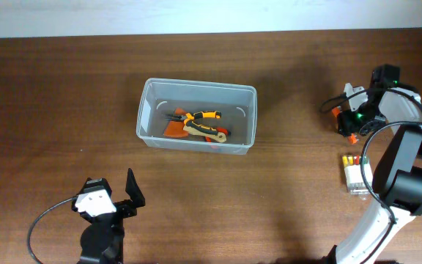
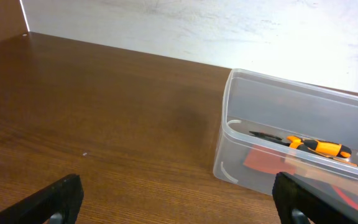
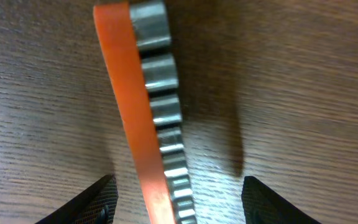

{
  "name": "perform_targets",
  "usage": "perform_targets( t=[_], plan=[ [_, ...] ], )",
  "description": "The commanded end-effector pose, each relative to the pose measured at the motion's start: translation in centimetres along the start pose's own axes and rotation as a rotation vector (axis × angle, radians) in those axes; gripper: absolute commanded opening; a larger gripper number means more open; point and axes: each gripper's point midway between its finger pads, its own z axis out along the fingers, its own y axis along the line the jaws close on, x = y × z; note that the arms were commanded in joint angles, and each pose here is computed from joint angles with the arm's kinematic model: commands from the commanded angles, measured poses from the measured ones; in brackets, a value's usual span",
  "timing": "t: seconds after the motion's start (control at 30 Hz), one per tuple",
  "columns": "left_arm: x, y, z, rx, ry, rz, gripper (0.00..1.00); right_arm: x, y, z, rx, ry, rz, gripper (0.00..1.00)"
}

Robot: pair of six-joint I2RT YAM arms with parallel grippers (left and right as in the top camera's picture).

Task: Pack container
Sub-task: 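Lower the right gripper and grasp the orange screwdriver bit holder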

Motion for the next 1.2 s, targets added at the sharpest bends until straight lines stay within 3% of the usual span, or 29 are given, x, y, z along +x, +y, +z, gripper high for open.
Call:
perform_targets(
  t=[0.0,0.23,0.87,1.17],
  plan=[
    [0.1,0.0,0.0,0.001,-0.002,0.009,0.99,0.2,1.3,1.4,-0.046,0.020,-0.011,0.62],
    [0.0,0.0,0.0,0.001,-0.002,0.009,0.99,-0.5,2.8,1.5,-0.050,0.020,-0.051,0.40],
    [0.1,0.0,0.0,0.001,-0.002,0.009,0.99,-0.7,3.1,1.4,0.021,0.056,-0.034,0.23],
    [0.0,0.0,0.0,0.001,-0.002,0.009,0.99,-3.3,2.1,-2.7,0.052,-0.014,0.007,0.20]
  ],
)
